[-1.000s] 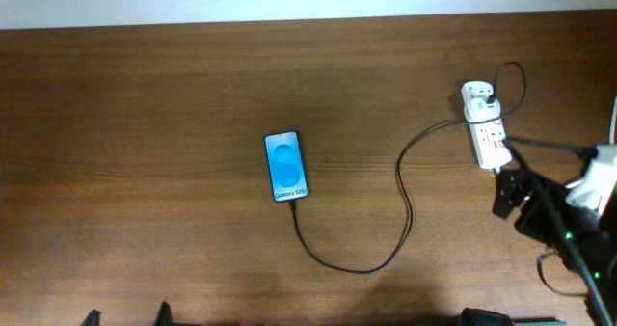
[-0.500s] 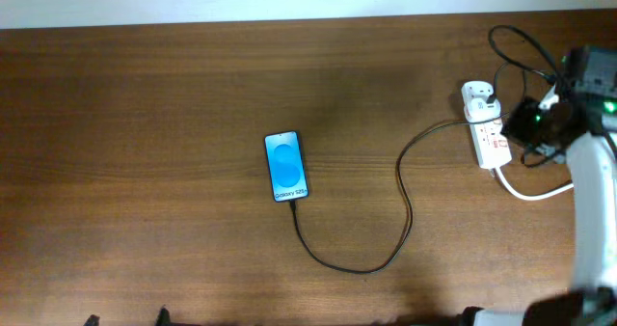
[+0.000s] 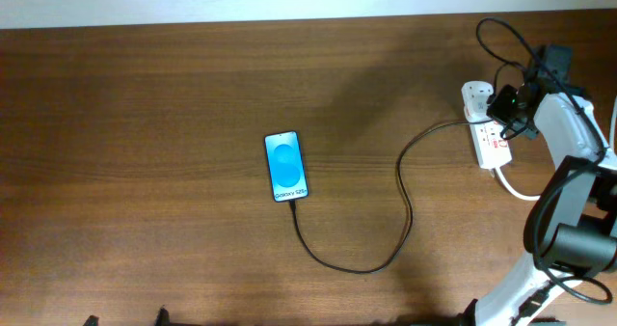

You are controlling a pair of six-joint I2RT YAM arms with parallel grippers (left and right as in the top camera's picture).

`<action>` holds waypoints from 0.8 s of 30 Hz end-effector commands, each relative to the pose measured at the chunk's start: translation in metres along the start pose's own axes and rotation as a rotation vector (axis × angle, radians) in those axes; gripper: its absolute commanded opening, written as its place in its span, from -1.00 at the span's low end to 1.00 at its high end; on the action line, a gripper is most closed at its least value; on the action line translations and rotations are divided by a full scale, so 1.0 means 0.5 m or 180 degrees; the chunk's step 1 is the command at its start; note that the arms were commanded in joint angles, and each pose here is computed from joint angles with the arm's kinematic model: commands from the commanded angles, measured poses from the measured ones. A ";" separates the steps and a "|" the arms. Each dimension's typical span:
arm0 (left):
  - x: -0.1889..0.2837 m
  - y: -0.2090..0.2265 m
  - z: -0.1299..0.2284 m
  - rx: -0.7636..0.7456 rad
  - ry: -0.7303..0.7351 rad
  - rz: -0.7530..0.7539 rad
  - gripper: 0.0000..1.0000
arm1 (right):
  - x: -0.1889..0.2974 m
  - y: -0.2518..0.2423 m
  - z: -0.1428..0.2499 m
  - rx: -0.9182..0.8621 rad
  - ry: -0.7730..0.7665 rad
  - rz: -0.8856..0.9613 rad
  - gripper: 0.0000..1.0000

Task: Plug charger to phone and switch on socket
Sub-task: 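Retract the left arm and move the right gripper toward the power strip, then press the orange socket switch on the power strip with the right gripper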

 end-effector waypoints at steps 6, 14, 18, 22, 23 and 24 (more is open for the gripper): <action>0.004 0.002 -0.003 -0.0046 -0.0038 0.0000 0.99 | -0.063 -0.018 0.009 -0.0053 0.0077 0.0123 -0.92; 0.004 0.002 -0.003 -0.0046 -0.0038 0.0000 0.99 | -0.064 -0.010 0.002 -0.0051 0.0030 0.0053 -0.92; 0.004 0.002 -0.002 -0.0047 -0.0037 -0.0001 0.99 | -0.065 0.002 0.003 -0.0052 0.0039 -0.0070 -0.92; 0.004 0.002 -0.002 -0.0047 -0.0037 -0.0001 0.98 | -0.085 -0.001 0.027 -0.0051 0.0056 -0.0064 -0.92; 0.004 0.002 -0.002 -0.0047 -0.0037 -0.0001 0.99 | -0.089 -0.002 0.034 -0.0051 0.0076 -0.0062 -0.92; 0.004 0.002 -0.002 -0.0047 -0.0037 -0.0001 0.98 | -0.089 -0.003 0.035 -0.0050 0.0080 -0.0060 -0.92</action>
Point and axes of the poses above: each gripper's point midway between its finger pads, its own x axis back along the fingers, its own y axis along the line the jaws close on, z = x × y, the point moved 2 cm from there along x, back along the fingers, and after that the axes turned 10 degrees about x, right-handed, at the moved point
